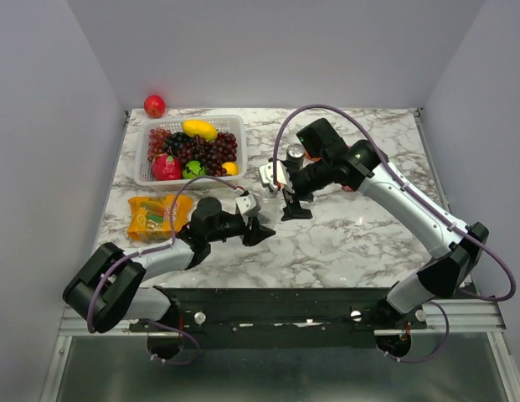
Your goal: Screw on the bottle caps
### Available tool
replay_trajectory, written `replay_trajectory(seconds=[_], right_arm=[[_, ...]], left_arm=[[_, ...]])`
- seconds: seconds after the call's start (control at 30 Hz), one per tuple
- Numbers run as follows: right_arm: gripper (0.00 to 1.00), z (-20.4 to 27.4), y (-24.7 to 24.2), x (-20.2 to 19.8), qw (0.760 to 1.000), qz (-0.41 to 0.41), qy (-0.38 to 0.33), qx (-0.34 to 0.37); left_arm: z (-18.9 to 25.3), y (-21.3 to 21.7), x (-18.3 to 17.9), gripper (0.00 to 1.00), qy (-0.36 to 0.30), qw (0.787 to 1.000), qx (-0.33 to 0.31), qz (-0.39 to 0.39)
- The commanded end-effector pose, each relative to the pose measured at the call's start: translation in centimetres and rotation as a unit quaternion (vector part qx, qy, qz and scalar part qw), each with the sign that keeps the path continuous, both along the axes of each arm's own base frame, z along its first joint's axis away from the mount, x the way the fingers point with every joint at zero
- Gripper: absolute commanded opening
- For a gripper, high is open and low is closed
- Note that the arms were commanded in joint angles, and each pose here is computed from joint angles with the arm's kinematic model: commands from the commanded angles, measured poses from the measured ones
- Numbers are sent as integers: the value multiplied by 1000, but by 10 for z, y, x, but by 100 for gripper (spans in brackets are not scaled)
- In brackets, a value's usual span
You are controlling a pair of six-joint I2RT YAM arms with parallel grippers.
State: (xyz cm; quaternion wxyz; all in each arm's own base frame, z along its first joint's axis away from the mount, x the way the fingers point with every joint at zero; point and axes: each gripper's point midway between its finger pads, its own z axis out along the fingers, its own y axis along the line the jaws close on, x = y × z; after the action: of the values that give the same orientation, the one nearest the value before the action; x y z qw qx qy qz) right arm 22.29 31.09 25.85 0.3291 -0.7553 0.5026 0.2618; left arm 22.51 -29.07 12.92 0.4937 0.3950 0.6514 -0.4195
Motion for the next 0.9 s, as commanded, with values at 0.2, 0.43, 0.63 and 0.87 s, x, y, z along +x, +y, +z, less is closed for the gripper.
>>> replay_trajectory(seconds=[0.2,0.43,0.63,0.87], right_arm=[[99,-37,-65,-4,981,-146,75,-104],[99,80,-1,47,982,-151,72,90],[99,91,18,7,988,-9,60,142],[100,51,24,5,991,1,58,120]], left_arm=[[29,6,24,0,-20,999,-28,20],[11,4,5,0,-23,999,8,-39],[18,-1,6,0,-12,999,11,-49],[21,-4,10,0,-21,998,17,-53]])
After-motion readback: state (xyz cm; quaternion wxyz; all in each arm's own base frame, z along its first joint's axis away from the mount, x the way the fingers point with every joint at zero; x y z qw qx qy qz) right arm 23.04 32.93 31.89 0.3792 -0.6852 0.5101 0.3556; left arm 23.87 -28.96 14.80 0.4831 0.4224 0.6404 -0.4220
